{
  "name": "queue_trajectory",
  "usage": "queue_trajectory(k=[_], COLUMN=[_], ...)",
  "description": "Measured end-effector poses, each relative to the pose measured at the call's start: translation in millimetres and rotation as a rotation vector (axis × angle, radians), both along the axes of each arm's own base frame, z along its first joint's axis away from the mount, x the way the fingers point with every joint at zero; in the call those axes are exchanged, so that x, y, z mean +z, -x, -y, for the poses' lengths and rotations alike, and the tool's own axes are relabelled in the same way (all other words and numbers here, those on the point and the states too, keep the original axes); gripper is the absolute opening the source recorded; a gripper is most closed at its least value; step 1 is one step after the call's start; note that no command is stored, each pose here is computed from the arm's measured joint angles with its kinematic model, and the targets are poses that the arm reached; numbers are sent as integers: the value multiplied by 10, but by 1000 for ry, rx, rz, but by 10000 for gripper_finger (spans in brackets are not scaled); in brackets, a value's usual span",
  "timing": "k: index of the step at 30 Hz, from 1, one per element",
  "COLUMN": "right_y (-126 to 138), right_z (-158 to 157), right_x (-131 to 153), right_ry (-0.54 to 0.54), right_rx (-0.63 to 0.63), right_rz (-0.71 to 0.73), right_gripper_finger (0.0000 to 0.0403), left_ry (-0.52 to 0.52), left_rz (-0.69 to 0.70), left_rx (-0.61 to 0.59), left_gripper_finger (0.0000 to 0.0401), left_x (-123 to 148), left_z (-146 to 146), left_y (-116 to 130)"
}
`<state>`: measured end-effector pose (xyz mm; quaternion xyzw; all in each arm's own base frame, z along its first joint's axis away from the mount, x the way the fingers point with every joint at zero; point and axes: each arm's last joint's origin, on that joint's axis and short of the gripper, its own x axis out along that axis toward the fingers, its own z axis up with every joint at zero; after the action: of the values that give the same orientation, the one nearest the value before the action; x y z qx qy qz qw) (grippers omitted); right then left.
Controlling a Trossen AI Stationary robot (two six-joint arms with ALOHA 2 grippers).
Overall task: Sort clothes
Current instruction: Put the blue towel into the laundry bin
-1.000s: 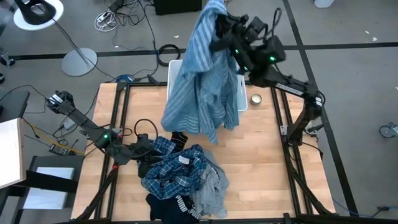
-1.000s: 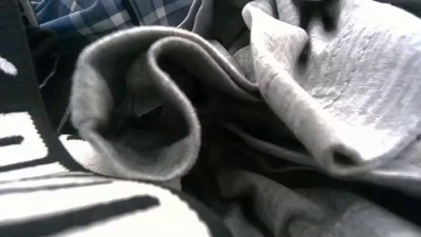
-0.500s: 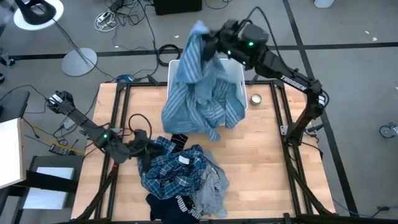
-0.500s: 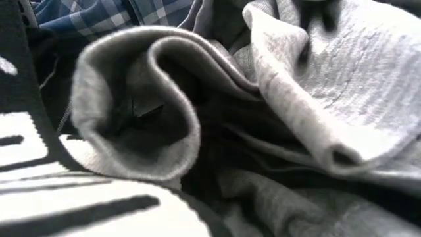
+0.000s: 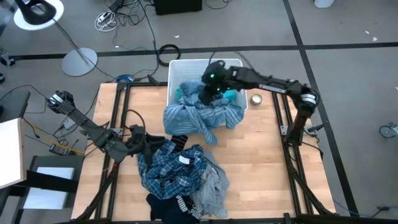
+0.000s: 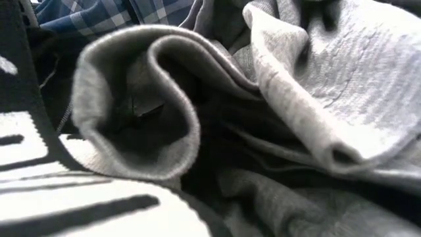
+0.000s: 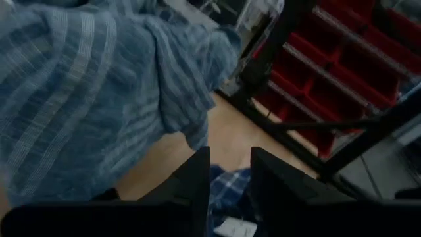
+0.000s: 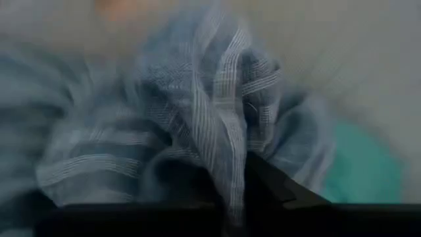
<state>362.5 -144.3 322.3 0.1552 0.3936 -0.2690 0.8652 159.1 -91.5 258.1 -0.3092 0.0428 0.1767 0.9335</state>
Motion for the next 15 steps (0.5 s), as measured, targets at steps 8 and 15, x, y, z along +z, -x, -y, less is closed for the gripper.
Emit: queue_trajectory(k=[8, 15], right_y=[-170, -132], right_z=[335, 475], right_x=[-671, -914], right_ry=[-236, -367], right_rx=[-22, -32], right_rz=[-87, -148], right_gripper_finger=[175, 262], left_ry=[34, 42], left_rz=[48, 59], left_rx=[10, 10], left_gripper_finger=[115, 115], left_x=[48, 59], left_z=[6, 8], left_y=[-11, -13])
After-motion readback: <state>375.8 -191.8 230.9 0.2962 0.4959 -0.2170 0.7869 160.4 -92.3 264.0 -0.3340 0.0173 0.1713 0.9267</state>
